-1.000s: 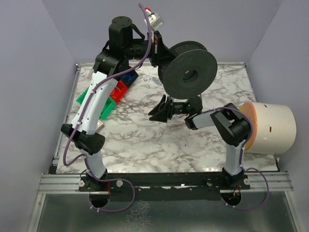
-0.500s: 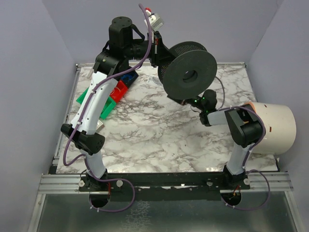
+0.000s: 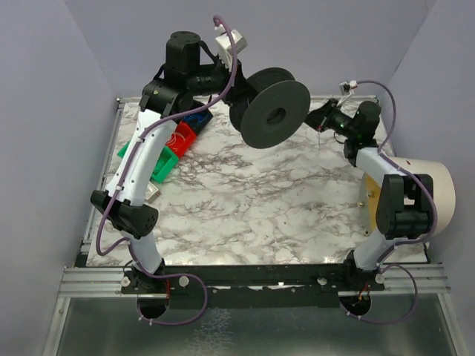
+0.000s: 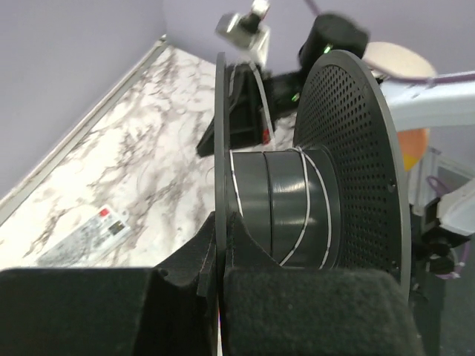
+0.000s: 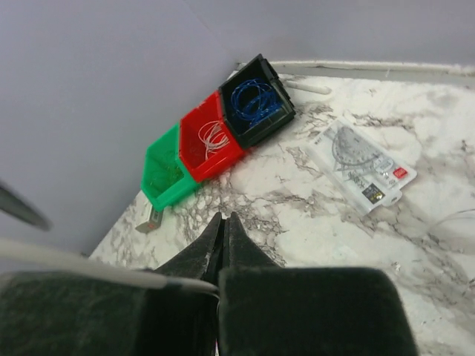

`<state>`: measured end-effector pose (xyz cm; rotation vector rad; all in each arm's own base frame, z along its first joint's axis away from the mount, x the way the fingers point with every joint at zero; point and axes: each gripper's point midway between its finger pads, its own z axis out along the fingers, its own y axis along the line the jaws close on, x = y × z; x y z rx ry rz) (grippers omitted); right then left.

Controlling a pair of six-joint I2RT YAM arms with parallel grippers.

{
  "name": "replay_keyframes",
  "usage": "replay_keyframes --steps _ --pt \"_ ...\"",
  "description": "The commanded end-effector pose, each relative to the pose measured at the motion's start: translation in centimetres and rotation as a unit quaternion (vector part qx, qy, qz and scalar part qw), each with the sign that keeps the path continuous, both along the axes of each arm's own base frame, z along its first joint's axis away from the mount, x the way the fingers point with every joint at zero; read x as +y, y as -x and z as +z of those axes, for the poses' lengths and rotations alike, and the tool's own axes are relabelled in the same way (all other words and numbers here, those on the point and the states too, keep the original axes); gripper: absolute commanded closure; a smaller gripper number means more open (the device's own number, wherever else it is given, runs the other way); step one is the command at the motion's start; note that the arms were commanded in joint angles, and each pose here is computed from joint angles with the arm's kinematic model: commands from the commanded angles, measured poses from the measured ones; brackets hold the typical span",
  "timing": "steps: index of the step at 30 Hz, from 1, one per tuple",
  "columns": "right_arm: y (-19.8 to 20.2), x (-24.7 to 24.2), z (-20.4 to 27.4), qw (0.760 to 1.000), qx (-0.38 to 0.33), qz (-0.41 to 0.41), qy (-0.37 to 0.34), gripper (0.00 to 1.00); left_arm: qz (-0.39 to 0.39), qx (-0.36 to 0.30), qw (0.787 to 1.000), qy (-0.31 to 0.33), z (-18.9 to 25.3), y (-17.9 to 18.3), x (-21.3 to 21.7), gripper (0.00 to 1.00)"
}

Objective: Wrap the cables
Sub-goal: Wrap the cable around the cable reel.

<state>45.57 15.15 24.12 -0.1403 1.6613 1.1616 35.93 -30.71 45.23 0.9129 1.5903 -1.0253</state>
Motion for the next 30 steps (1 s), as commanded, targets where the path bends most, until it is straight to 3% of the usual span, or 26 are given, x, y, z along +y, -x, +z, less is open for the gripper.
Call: replay_keyframes --steps 1,9,16,20,30 --pt "3.0 -0.4 2.1 0.992 -0.002 0.108 0.061 1.00 0.058 -0.084 0.993 -0.050 0.8 0.0 2.9 1.00" --pt "7.2 -0.4 7.6 0.981 -0.027 0.157 0.112 1.00 0.160 -0.130 0.968 -0.142 -2.8 -2.6 5.3 1.00" --pt "12.9 1.2 14.0 0.961 -0.060 0.268 0.041 1.00 0.220 -0.134 0.950 -0.174 -4.7 -4.3 5.3 1.00" --pt "15.5 2.2 15.3 0.950 -0.058 0.307 0.012 0.99 0.250 -0.132 0.943 -0.176 -5.0 -5.3 5.4 1.00" --pt "18.2 8.9 18.0 0.919 -0.067 0.386 -0.044 1.00 0.311 -0.110 0.924 -0.193 -7.6 -7.1 4.7 1.00"
